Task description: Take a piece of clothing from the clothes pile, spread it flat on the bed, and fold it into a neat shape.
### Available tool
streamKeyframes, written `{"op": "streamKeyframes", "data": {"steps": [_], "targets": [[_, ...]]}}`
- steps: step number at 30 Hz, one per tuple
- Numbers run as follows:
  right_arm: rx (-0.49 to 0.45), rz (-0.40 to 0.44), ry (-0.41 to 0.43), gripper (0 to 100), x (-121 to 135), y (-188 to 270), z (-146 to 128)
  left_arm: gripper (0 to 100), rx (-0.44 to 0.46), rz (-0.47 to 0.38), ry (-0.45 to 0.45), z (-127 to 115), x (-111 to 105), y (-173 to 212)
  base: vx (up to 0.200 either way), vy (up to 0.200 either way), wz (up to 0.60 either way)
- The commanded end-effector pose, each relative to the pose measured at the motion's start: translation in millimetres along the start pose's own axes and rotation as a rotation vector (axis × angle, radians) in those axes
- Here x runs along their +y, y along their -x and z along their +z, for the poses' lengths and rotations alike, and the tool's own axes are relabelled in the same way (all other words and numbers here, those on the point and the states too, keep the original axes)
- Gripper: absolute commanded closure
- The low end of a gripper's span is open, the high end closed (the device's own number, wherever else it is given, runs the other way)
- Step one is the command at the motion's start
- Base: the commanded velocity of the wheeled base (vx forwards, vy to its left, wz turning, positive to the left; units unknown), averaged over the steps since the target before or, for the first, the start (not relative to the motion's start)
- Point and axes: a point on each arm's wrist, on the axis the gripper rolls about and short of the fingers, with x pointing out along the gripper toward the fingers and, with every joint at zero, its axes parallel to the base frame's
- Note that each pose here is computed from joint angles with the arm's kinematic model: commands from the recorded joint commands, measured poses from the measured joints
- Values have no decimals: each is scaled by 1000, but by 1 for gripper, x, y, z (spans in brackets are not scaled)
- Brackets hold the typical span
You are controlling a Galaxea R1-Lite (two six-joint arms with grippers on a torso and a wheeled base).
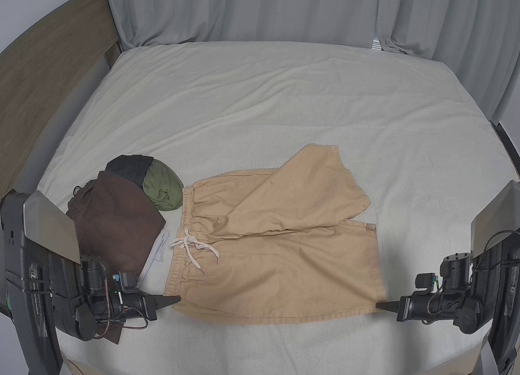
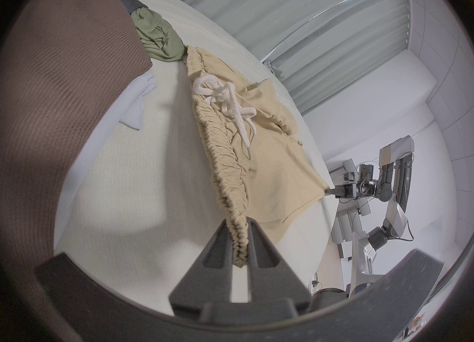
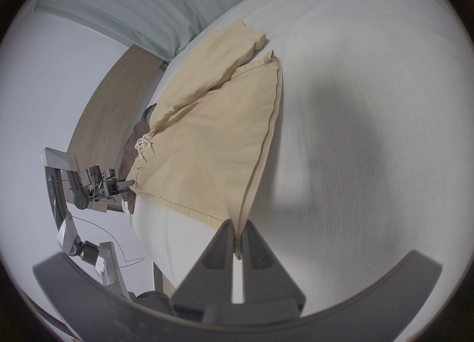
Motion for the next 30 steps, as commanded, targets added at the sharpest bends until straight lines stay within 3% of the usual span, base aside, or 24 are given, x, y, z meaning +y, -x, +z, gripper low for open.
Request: {"op": "streamKeyframes", "data": {"steps": [1,17,18,30], "targets": [[22,-2,-7,100,0,4,-5,100,5,2,-8,-2,-5,6,0,0,0],[31,-8,-11,100,-2,3,-7,100,28,2,-35,-7,-5,6,0,0,0],[32,-7,-8,0,-2,3,-7,0,29,2,-34,-7,-5,6,0,0,0],[33,16,3,0,-2,3,-6,0,59,-3,-10,-16,1,-1,0,0,0]]}}
